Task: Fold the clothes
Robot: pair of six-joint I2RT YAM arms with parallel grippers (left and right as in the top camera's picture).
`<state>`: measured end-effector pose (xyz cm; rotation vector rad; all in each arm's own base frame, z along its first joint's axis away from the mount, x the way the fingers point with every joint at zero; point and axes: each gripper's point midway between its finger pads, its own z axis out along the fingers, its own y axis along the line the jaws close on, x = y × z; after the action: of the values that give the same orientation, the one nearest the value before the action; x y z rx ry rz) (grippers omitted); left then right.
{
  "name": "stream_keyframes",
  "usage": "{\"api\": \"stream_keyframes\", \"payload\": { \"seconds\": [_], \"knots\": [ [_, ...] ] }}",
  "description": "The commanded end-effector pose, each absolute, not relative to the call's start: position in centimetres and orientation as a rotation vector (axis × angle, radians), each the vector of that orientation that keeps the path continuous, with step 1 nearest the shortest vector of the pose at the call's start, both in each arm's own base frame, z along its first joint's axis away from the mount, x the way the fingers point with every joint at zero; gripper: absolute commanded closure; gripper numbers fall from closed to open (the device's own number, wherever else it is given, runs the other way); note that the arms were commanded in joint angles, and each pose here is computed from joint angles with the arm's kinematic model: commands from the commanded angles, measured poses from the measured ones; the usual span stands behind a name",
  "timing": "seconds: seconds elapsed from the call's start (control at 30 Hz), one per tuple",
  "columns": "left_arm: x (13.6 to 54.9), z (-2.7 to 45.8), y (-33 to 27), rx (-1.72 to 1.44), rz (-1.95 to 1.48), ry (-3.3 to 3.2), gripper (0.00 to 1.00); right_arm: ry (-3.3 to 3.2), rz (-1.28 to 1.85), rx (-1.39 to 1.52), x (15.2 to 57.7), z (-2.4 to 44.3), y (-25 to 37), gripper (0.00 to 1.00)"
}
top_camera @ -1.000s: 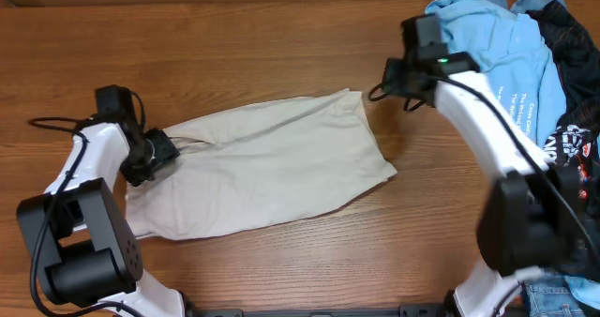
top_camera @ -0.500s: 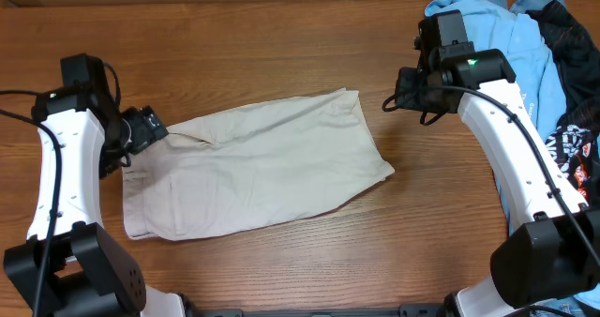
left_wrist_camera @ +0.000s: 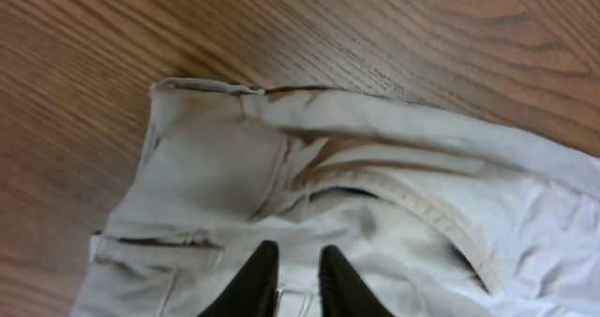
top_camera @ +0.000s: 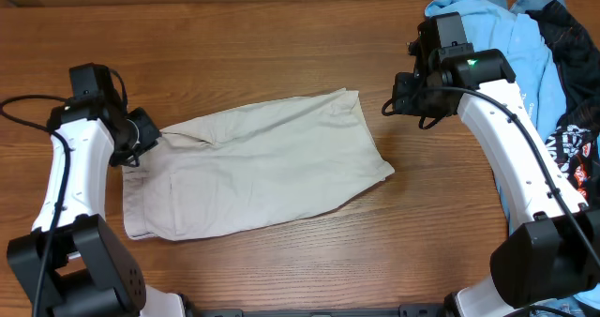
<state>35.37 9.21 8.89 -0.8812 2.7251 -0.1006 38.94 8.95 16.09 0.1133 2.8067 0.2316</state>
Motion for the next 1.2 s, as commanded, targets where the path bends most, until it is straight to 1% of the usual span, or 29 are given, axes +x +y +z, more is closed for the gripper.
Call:
{"api": "stream_keyframes", "payload": {
  "seconds": [0.0,0.2,0.33,0.47,0.53,0.63,0.67,0.73,0.77,0.83,0.93,1.0,1.1,1.17],
  "knots": [
    [34.8,6.5,9.1,-0.887,-0.114,2.777,0.83,2.808,0.237,0.104,38.8,16.1,9.0,0.61],
    [34.9,2.5,11.7,-1.006,0.01,2.777,0.82,2.811,0.236,0.105,38.7,16.1,8.9,0.61],
    [35.5,-0.4,13.2,-1.117,-0.009,2.746,0.8,2.816,0.235,0.105,38.6,16.1,8.9,0.61],
    [35.0,-2.9,12.9,-1.178,-0.085,2.783,0.77,2.816,0.235,0.105,38.6,16.1,8.9,0.61],
    [35.0,-3.6,12.6,-1.176,-0.114,2.799,0.74,2.816,0.236,0.105,38.6,16.1,8.9,0.61],
    [35.5,-3.1,12.5,-1.131,-0.134,2.801,0.73,2.816,0.235,0.105,38.6,16.1,8.9,0.61],
    [36.1,-2.6,12.4,-1.091,-0.16,2.8,0.69,2.816,0.235,0.105,38.6,16.1,8.9,0.61],
    [37.2,-0.8,12.1,-1.043,-0.219,2.782,0.59,2.816,0.235,0.104,38.6,16.1,8.9,0.61],
    [38.0,0.7,11.9,-1.029,-0.255,2.761,0.53,2.817,0.235,0.104,38.6,16.1,8.9,0.61],
    [39.2,3.7,11.5,-0.999,-0.318,2.719,0.45,2.817,0.235,0.104,38.6,16.1,8.9,0.61],
    [40.3,9.2,10.7,-0.897,-0.403,2.666,0.36,2.816,0.233,0.102,38.6,16.1,8.9,0.61],
    [39.5,12.4,10.4,-0.882,-0.39,2.656,0.29,2.817,0.22,0.101,38.6,16.0,8.8,0.61],
    [36.6,14.9,11.4,-0.924,-0.237,2.68,0.0,2.821,0.203,0.105,38.5,16.0,8.5,0.61],
    [34.6,15.5,11.8,-0.965,-0.149,2.71,0.0,2.824,0.197,0.106,38.5,15.9,8.5,0.61]
  ]
}}
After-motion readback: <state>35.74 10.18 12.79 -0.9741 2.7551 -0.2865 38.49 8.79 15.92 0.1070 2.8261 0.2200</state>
